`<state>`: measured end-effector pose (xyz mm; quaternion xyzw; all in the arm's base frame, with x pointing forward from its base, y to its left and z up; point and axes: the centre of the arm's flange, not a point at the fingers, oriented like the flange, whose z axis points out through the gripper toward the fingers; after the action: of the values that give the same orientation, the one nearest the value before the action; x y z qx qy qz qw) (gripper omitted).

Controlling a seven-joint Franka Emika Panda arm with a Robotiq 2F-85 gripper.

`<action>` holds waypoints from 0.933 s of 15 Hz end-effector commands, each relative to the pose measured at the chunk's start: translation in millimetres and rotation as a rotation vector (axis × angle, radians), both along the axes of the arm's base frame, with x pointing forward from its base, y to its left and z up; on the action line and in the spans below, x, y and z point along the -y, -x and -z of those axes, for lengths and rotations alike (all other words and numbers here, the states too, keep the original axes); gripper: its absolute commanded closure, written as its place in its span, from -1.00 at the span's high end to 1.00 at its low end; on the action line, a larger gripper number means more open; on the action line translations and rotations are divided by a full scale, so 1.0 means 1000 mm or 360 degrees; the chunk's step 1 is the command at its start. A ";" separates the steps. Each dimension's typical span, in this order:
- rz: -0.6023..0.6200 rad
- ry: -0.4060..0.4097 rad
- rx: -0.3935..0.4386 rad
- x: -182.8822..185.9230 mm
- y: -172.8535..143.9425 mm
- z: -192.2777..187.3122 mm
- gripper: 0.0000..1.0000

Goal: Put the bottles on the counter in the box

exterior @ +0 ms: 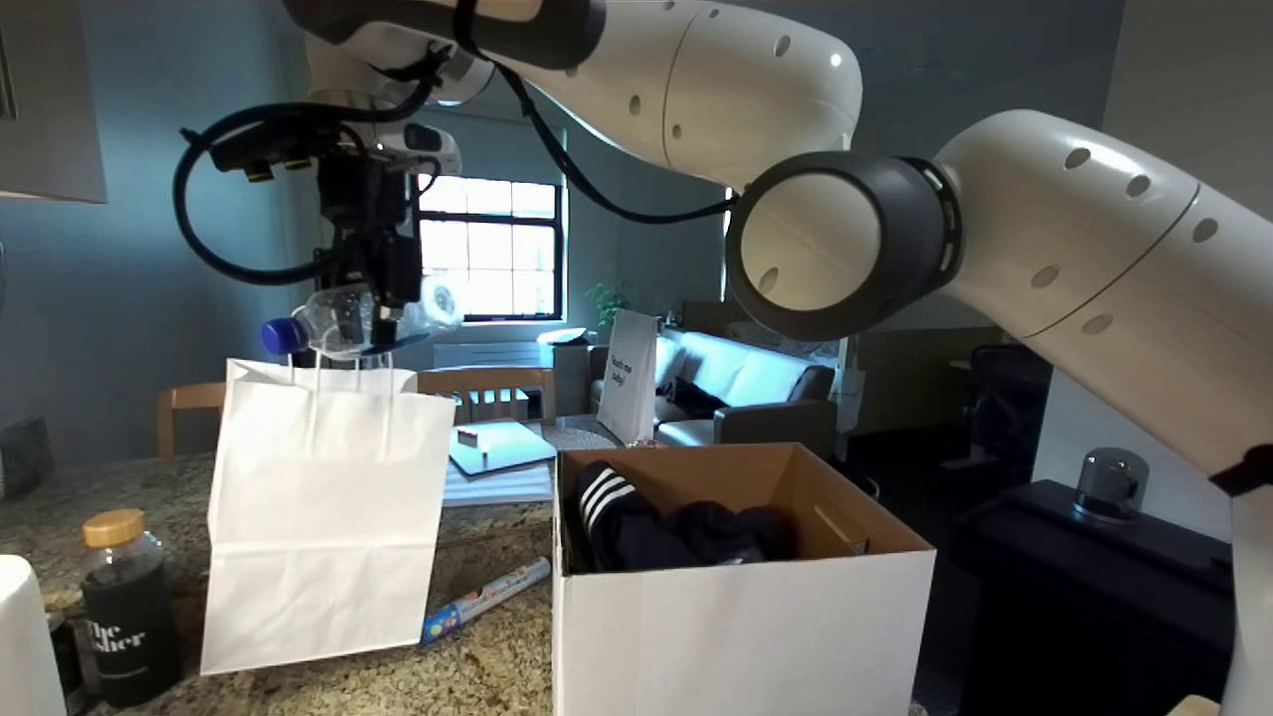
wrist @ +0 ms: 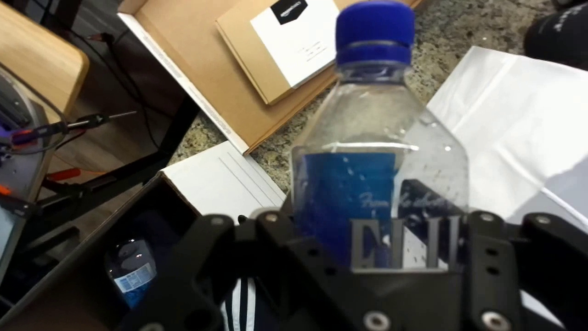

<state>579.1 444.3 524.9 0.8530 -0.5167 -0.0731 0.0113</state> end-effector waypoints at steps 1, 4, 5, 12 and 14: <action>-0.0221 0.0026 0.0072 0.049 0.053 0.014 -0.42; -0.0465 0.0051 -0.0011 0.054 0.054 0.016 -0.42; -0.0435 0.0120 0.0015 0.059 0.054 0.014 -0.42; -0.0353 0.0101 0.0070 0.017 0.001 -0.009 -0.42; -0.0153 0.0065 0.0183 0.053 0.001 -0.045 -0.42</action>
<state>582.8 427.0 531.0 0.9042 -0.4235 -0.0410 0.0363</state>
